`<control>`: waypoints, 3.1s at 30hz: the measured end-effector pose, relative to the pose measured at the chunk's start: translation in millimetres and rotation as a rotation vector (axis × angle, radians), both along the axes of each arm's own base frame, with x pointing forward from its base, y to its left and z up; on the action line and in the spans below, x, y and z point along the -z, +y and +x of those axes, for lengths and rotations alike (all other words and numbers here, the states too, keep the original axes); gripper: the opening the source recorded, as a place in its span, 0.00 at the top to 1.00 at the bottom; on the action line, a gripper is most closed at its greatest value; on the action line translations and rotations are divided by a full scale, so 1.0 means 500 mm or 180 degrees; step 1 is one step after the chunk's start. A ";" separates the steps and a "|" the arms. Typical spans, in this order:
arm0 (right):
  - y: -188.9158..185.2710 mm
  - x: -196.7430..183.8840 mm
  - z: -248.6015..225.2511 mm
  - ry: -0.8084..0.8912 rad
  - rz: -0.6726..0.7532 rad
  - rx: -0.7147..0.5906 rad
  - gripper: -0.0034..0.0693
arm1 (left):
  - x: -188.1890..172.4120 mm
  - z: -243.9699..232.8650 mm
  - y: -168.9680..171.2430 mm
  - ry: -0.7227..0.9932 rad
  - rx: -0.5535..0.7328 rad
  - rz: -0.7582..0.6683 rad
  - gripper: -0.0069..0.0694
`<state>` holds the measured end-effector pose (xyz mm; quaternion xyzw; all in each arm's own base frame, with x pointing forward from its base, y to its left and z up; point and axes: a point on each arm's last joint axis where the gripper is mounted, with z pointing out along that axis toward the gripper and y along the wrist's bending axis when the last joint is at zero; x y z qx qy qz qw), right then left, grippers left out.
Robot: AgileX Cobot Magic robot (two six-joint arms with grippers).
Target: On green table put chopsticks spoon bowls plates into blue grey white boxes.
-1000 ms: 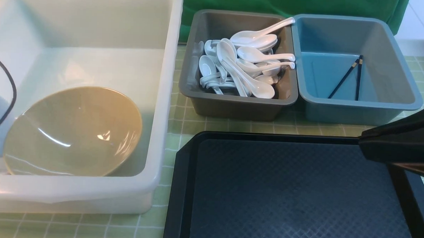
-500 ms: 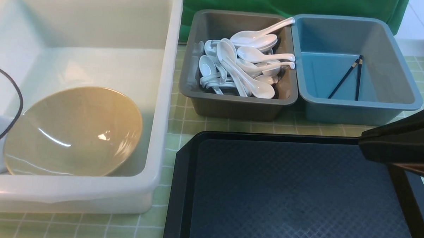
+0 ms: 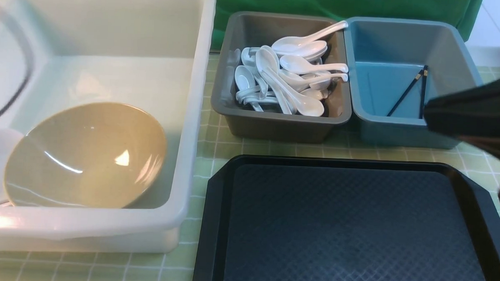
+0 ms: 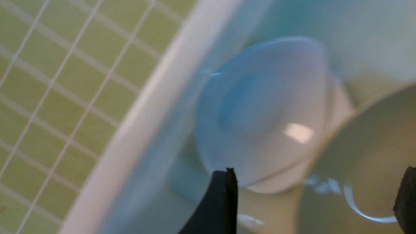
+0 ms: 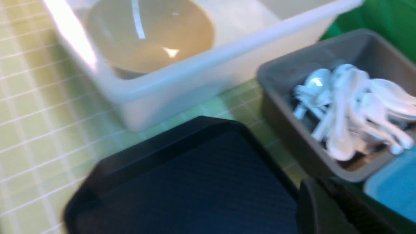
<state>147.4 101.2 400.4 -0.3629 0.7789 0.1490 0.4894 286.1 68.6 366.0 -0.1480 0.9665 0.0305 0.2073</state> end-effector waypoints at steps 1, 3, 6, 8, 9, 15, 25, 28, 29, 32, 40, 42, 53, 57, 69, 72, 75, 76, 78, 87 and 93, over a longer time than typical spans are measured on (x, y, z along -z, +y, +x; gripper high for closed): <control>-0.005 0.001 0.007 -0.0020 -0.0022 0.0139 0.90 | -0.026 -0.009 -0.064 -0.0165 0.0485 -0.0094 0.06; -0.014 0.002 0.013 -0.0057 -0.0099 0.0320 0.90 | -0.051 -0.026 -0.129 -0.0327 0.0975 -0.0208 0.08; -0.030 0.005 0.021 -0.0051 -0.0229 0.0618 0.90 | -0.073 -0.053 -0.215 -0.0466 0.1631 -0.0348 0.15; -0.046 0.013 0.023 0.0061 -0.0377 0.0875 0.90 | -0.081 -0.074 -0.272 -0.0502 0.2101 -0.0399 0.22; -0.054 0.019 0.022 0.0159 -0.0449 0.1000 0.90 | -0.084 -0.086 -0.297 -0.0500 0.2326 -0.0409 0.26; -0.085 0.041 -0.004 0.0716 -0.0530 0.1504 0.89 | -0.090 -0.136 -0.388 -0.0484 0.3093 -0.0509 0.63; -0.161 0.109 -0.148 0.0108 0.0210 0.1543 0.87 | -0.052 -0.298 -0.351 -0.0449 0.3177 -0.0798 0.91; -0.179 0.157 -0.186 -0.0184 0.0374 0.1446 0.86 | 0.003 -0.373 -0.312 -0.0446 0.3073 -0.0915 0.91; -0.184 0.169 -0.197 -0.0258 0.0429 0.1432 0.86 | 0.020 -0.392 -0.303 -0.0466 0.3036 -0.0953 0.91; -0.194 0.216 -0.218 -0.0412 0.0550 0.1393 0.86 | 0.084 -0.462 -0.272 -0.0719 0.2804 -0.1306 0.91; -0.203 0.279 -0.234 -0.0432 0.0662 0.1414 0.85 | 0.183 -0.550 -0.243 -0.1592 0.2334 -0.2357 0.91; -0.203 0.280 -0.234 -0.0420 0.0671 0.1421 0.85 | 0.194 -0.556 -0.239 -0.1724 0.2304 -0.2429 0.91; -0.203 0.282 -0.234 -0.0370 0.0672 0.1446 0.83 | 0.214 -0.577 -0.225 -0.2086 0.2296 -0.2536 0.91; -0.204 0.283 -0.234 -0.0364 0.0667 0.1448 0.82 | 0.215 -0.577 -0.225 -0.2064 0.2297 -0.2539 0.91; -0.204 0.283 -0.234 -0.0364 0.0667 0.1448 0.81 | 0.225 -0.550 -0.211 -0.2474 0.2295 -0.1923 0.91; -0.204 0.283 -0.234 -0.0364 0.0667 0.1448 0.81 | 0.231 -0.528 -0.205 -0.2846 0.2151 -0.1718 0.91; -0.204 0.283 -0.234 -0.0364 0.0667 0.1448 0.80 | 0.249 -0.499 -0.197 -0.3392 0.2026 -0.1317 0.91; -0.204 0.283 -0.234 -0.0364 0.0667 0.1448 0.80 | 0.258 -0.490 -0.193 -0.3607 0.2014 -0.1108 0.91; -0.204 0.283 -0.234 -0.0364 0.0667 0.1448 0.80 | 0.272 -0.481 -0.190 -0.3798 0.2030 -0.0817 0.91; -0.204 0.283 -0.234 -0.0363 0.0667 0.1449 0.79 | 0.362 -0.465 -0.169 -0.3226 0.1646 -0.0032 0.91; -0.204 0.283 -0.234 -0.0359 0.0661 0.1451 0.79 | 0.382 -0.467 -0.159 -0.2846 0.1433 0.0084 0.91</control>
